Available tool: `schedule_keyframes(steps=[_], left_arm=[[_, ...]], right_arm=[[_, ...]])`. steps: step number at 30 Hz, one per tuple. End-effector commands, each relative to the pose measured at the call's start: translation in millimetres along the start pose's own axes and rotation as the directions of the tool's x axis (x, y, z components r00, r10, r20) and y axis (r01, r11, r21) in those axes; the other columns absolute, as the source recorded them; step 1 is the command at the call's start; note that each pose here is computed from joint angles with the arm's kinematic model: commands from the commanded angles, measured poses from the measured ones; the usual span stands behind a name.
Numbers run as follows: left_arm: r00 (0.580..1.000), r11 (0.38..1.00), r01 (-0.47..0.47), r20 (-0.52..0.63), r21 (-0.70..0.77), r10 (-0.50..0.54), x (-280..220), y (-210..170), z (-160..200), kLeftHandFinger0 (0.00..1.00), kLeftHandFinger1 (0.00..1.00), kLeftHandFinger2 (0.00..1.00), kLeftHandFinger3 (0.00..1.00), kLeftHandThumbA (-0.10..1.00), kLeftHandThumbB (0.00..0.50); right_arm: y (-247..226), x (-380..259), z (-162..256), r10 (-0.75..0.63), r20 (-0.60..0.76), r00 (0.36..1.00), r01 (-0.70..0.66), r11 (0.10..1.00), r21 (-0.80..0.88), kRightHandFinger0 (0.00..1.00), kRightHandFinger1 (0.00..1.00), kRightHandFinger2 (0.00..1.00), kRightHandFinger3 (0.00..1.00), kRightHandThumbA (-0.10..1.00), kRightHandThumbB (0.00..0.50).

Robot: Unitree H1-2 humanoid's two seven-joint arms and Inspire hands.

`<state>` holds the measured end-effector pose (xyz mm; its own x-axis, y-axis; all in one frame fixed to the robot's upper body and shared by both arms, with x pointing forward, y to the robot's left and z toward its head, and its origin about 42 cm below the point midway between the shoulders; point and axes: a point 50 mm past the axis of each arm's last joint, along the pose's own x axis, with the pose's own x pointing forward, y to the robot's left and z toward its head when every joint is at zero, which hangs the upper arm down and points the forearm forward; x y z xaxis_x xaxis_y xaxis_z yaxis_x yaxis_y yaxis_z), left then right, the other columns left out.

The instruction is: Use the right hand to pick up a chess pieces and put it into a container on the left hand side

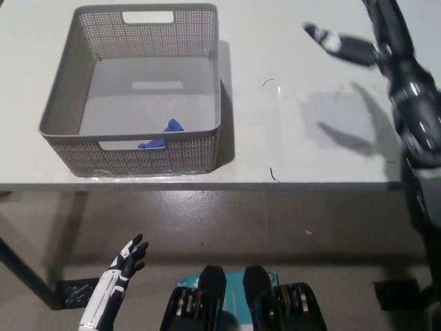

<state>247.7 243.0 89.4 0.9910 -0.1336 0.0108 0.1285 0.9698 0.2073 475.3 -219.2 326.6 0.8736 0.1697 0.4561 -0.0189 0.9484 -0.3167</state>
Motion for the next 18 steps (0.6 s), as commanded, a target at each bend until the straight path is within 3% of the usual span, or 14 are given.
schedule_keyframes(steps=[1,6,10,16,18], left_arm=[[0.999,1.0,0.007,0.048,0.003,-0.007,5.0,3.4,6.2,1.0,1.0,1.0,1.0,1.0,0.037],[0.999,1.0,-0.004,0.037,-0.002,0.004,2.1,3.1,2.7,1.0,1.0,1.0,1.0,1.0,0.026],[1.0,1.0,0.002,0.023,-0.01,-0.002,-2.5,-0.8,-0.8,1.0,1.0,1.0,1.0,1.0,0.035],[1.0,1.0,-0.004,0.026,0.002,0.004,0.2,4.6,3.2,1.0,1.0,1.0,1.0,1.0,0.037],[1.0,1.0,-0.006,0.023,-0.008,0.006,-4.0,2.7,0.2,1.0,1.0,1.0,1.0,1.0,0.03]], right_arm=[[-54.7,-79.2,75.1,-0.1,0.271,0.957,0.071,0.991,0.116,1.0,1.0,1.0,1.0,0.78,0.237],[-32.1,-114.7,40.0,-0.038,0.139,0.99,-0.006,0.953,0.302,1.0,1.0,1.0,1.0,0.76,0.233],[-14.3,-147.5,5.2,0.005,0.01,1.0,-0.008,0.948,0.318,1.0,1.0,1.0,1.0,0.71,0.18],[8.2,-183.1,-43.7,0.064,-0.158,0.985,0.01,0.906,0.424,1.0,1.0,1.0,1.0,0.77,0.162],[15.8,-203.1,-58.5,0.101,-0.215,0.971,0.017,0.874,0.486,1.0,1.0,1.0,1.0,0.77,0.177]])
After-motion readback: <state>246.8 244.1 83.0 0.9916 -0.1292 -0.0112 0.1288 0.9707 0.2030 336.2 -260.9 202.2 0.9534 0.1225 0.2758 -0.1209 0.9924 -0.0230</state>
